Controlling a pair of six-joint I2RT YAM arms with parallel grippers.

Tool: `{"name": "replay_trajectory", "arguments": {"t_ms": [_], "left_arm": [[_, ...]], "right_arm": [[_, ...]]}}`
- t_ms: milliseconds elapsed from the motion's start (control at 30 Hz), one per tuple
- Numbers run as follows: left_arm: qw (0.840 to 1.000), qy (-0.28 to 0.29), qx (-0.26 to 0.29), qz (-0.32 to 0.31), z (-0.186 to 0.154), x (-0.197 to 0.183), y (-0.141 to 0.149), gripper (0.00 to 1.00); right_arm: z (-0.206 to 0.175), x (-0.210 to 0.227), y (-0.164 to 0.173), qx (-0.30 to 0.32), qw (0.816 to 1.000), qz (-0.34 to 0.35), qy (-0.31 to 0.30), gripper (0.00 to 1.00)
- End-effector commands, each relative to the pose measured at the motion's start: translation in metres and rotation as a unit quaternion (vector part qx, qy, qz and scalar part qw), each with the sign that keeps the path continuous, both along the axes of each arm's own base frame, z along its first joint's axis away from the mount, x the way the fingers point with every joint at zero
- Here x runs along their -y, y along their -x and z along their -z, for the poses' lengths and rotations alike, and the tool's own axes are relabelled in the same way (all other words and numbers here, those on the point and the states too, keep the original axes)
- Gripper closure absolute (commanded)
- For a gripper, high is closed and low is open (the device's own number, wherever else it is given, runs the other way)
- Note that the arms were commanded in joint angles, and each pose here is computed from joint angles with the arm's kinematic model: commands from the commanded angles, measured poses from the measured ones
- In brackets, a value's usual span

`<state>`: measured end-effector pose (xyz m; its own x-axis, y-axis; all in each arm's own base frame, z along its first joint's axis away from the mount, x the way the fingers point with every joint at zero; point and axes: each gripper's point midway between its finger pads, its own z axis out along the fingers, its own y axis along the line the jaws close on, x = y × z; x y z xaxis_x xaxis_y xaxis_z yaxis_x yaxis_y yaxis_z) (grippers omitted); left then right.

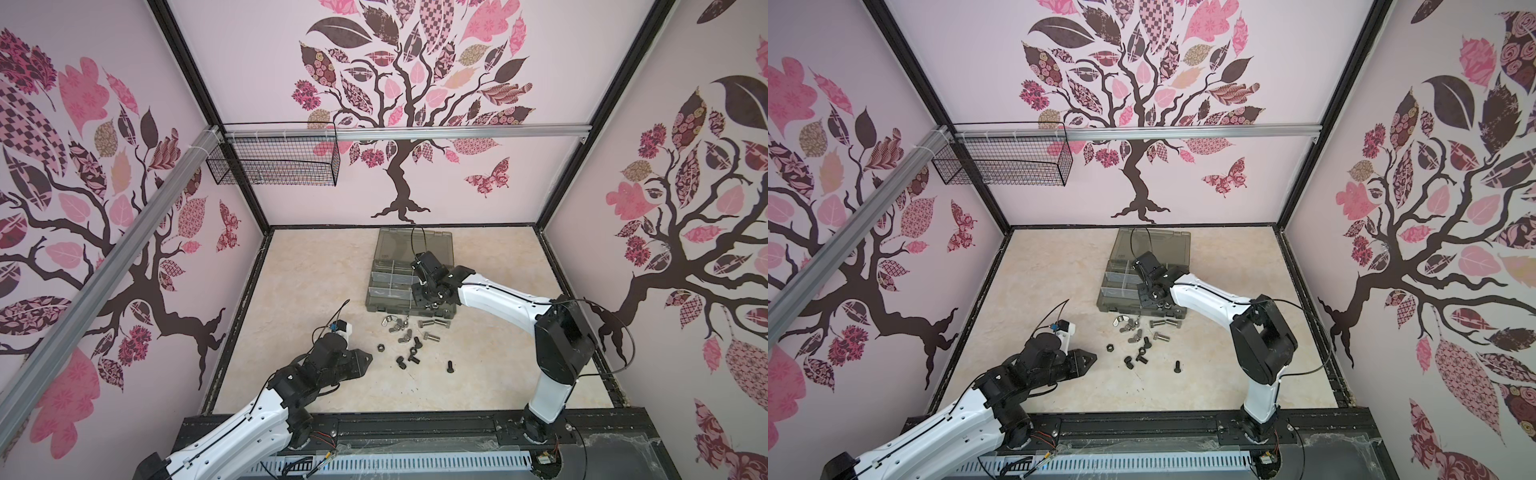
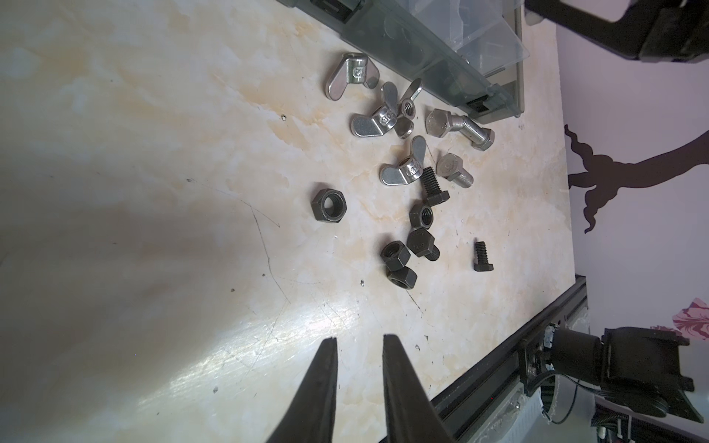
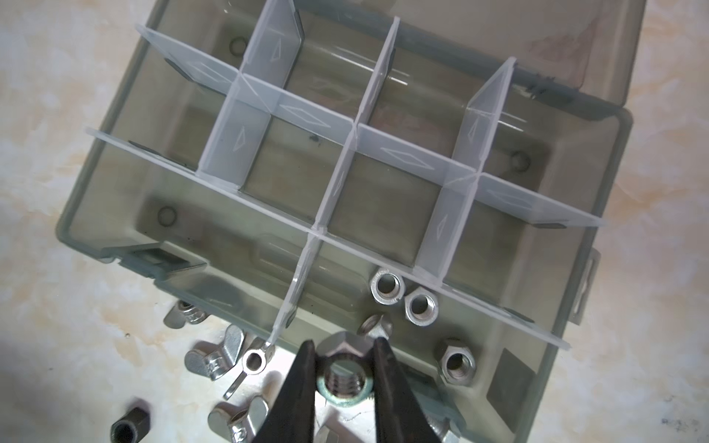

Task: Sort the screws and nuts into containers
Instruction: Place the nut into the container.

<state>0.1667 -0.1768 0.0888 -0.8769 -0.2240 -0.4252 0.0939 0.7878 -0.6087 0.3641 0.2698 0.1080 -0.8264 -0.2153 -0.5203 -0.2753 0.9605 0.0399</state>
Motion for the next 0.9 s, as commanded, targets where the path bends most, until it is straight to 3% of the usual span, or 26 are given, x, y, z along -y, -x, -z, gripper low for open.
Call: {"name": "replay_trajectory", "arguments": {"t_ms": [0,67,167,500,867], "left_arm": [[1.0,-0.001,0.006,-0.004,-0.003,-0.002,-0.001,0.75],[1.0,-0.001,0.005,-0.004,-0.003,-0.002,0.0,0.75],[1.0,-0.001,0.006,-0.006,-0.003,-0.003,-0.001,0.75],[1.0,-0.006,0.016,-0.011,-0.012,-0.003,-0.005,0.75],[0.998,-0.036,0.04,-0.015,-0.028,-0.008,-0.016,0.74]], "right_arm": [[0.013,0.002,-0.001,-0.018,1.0,-0.001,0.02,0.69],[0.014,0.001,0.0,-0.024,1.0,0.0,0.017,0.6],[0.01,0.002,0.002,-0.022,1.0,0.0,0.012,0.55],[-0.017,0.01,0.021,-0.013,1.0,-0.01,-0.011,0.53],[-0.016,0.041,0.079,-0.029,0.997,-0.003,-0.065,0.53]]}}
